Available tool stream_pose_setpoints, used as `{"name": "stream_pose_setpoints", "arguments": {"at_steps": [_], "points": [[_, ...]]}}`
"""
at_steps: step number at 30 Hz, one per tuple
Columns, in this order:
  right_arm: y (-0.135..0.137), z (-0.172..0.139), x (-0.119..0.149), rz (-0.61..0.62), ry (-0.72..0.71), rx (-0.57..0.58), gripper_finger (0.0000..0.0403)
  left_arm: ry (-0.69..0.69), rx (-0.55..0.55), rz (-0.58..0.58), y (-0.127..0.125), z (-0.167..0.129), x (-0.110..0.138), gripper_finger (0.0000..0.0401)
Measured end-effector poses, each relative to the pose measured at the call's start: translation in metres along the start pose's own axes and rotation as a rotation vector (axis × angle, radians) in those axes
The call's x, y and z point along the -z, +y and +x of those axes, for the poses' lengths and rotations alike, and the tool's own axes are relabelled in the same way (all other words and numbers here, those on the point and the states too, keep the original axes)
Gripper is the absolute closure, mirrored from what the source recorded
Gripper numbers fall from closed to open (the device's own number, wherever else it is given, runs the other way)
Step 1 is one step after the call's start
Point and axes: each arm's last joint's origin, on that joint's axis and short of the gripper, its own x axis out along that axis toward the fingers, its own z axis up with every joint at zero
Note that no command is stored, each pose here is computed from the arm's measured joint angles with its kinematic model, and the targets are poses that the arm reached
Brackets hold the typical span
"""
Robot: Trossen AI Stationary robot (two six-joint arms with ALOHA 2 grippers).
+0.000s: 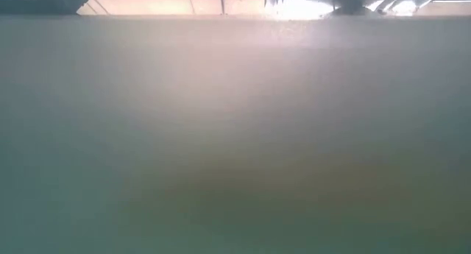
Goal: Pick and place rubber bands into bin
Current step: Put the top right large black rubberband into the green bin, then put the top large blue rubberband into the green bin
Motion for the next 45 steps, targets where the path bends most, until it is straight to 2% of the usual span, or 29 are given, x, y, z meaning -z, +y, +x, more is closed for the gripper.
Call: {"name": "stream_pose_setpoints", "arguments": {"at_steps": [9,12,20,34,45], "points": [[0.032,0.054,0.033,-0.011,0.106,-0.031,0.0403,0.001,0.001,-0.023,0.000,0.000,0.000,0.0164],[0.034,0.073,0.046,0.011,0.134,-0.024,0.0403,0.001,0.001,-0.024,0.000,0.000,0.000,0.0164],[0.023,0.111,0.070,0.058,0.163,-0.097,0.0399,0.001,0.002,-0.024,0.000,0.000,0.000,0.0164],[0.007,0.121,0.078,0.101,0.164,-0.132,0.0393,0.002,0.003,-0.025,0.000,0.000,0.000,0.0164],[0.007,0.121,0.078,0.121,0.166,-0.135,0.0318,0.002,0.003,-0.025,0.000,0.000,0.000,0.0164]]}}
